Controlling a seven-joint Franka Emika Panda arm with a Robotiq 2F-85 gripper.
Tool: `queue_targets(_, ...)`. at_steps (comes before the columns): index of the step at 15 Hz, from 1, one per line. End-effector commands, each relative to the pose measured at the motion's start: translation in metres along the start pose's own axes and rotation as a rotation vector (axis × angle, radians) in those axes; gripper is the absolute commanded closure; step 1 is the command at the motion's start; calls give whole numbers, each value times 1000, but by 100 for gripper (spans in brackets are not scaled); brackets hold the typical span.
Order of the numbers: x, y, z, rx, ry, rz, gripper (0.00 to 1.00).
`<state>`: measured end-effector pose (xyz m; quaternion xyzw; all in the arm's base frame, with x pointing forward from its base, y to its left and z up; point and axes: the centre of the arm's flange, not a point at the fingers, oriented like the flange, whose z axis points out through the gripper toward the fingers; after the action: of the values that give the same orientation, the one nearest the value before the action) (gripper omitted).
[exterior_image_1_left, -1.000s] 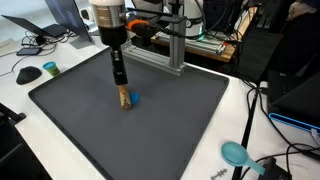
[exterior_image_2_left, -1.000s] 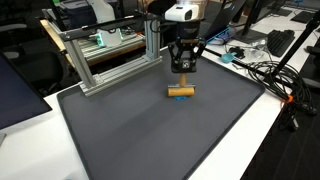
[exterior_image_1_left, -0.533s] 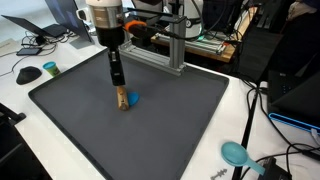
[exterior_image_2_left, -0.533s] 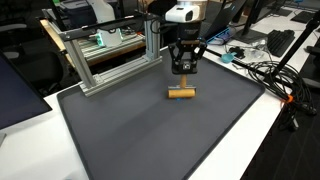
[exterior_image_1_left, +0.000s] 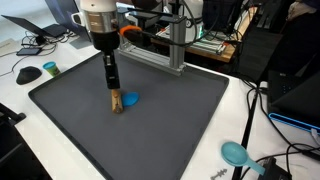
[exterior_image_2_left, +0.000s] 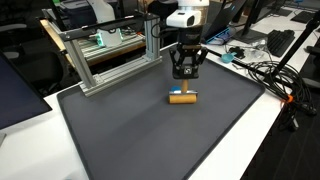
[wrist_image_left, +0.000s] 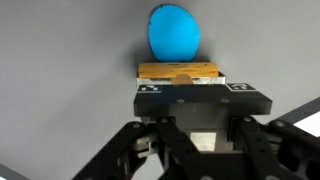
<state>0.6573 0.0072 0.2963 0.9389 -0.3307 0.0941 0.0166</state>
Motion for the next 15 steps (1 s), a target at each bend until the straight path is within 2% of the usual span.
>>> queue_targets(1,0,3,18,-16,-34,7,78)
queue_targets(10,15,26,-30,-19,17,96,78)
queue_targets(12,16,29,-45,-20,-7,107,78)
queue_targets(15,7,24,-66,-40,-94,146,78)
